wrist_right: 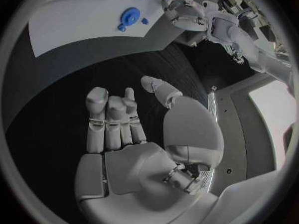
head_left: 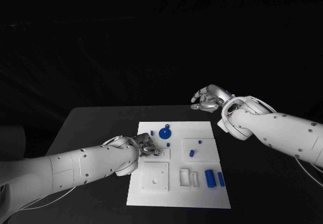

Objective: Assemble the parts on the task board

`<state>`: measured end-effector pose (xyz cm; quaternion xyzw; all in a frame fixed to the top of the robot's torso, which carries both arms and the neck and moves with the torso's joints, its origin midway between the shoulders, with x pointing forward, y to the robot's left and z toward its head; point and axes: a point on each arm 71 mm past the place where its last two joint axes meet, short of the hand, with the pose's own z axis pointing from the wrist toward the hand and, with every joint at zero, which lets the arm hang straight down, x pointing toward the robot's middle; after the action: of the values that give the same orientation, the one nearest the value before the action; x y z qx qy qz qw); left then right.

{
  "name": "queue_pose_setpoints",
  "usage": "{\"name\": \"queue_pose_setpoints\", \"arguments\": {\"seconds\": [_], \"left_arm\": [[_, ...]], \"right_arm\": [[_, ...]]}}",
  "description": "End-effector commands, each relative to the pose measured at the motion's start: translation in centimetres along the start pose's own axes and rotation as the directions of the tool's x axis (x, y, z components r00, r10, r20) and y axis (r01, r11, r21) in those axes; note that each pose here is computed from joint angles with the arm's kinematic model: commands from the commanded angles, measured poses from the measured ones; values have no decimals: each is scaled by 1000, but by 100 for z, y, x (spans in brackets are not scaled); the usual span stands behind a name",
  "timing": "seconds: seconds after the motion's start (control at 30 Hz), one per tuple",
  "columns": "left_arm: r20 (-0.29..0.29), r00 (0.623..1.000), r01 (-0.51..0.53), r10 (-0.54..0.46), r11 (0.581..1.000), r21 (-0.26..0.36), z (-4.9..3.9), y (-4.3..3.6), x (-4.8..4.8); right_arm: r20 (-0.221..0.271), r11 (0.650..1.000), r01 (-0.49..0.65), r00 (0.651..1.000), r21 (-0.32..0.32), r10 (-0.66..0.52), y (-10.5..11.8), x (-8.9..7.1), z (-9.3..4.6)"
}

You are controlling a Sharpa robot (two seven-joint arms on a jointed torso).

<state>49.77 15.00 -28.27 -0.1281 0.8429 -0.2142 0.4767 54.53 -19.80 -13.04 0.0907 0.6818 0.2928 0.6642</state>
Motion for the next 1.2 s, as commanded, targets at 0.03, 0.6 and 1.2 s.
{"name": "queue_pose_setpoints", "arguments": {"seconds": [0.03,0.6,1.2], "left_arm": [[-58,998,-18,18,1000,-9,-8,7,104],[-72,997,-20,19,1000,-13,9,-5,116],[-130,989,-68,63,997,-31,42,-11,153]], "right_arm": [[-13,1000,4,1000,-9,-4,12,9,2],[-17,1000,5,1000,-6,-5,6,12,6],[-23,1000,7,1000,-5,-7,2,17,10]]}}
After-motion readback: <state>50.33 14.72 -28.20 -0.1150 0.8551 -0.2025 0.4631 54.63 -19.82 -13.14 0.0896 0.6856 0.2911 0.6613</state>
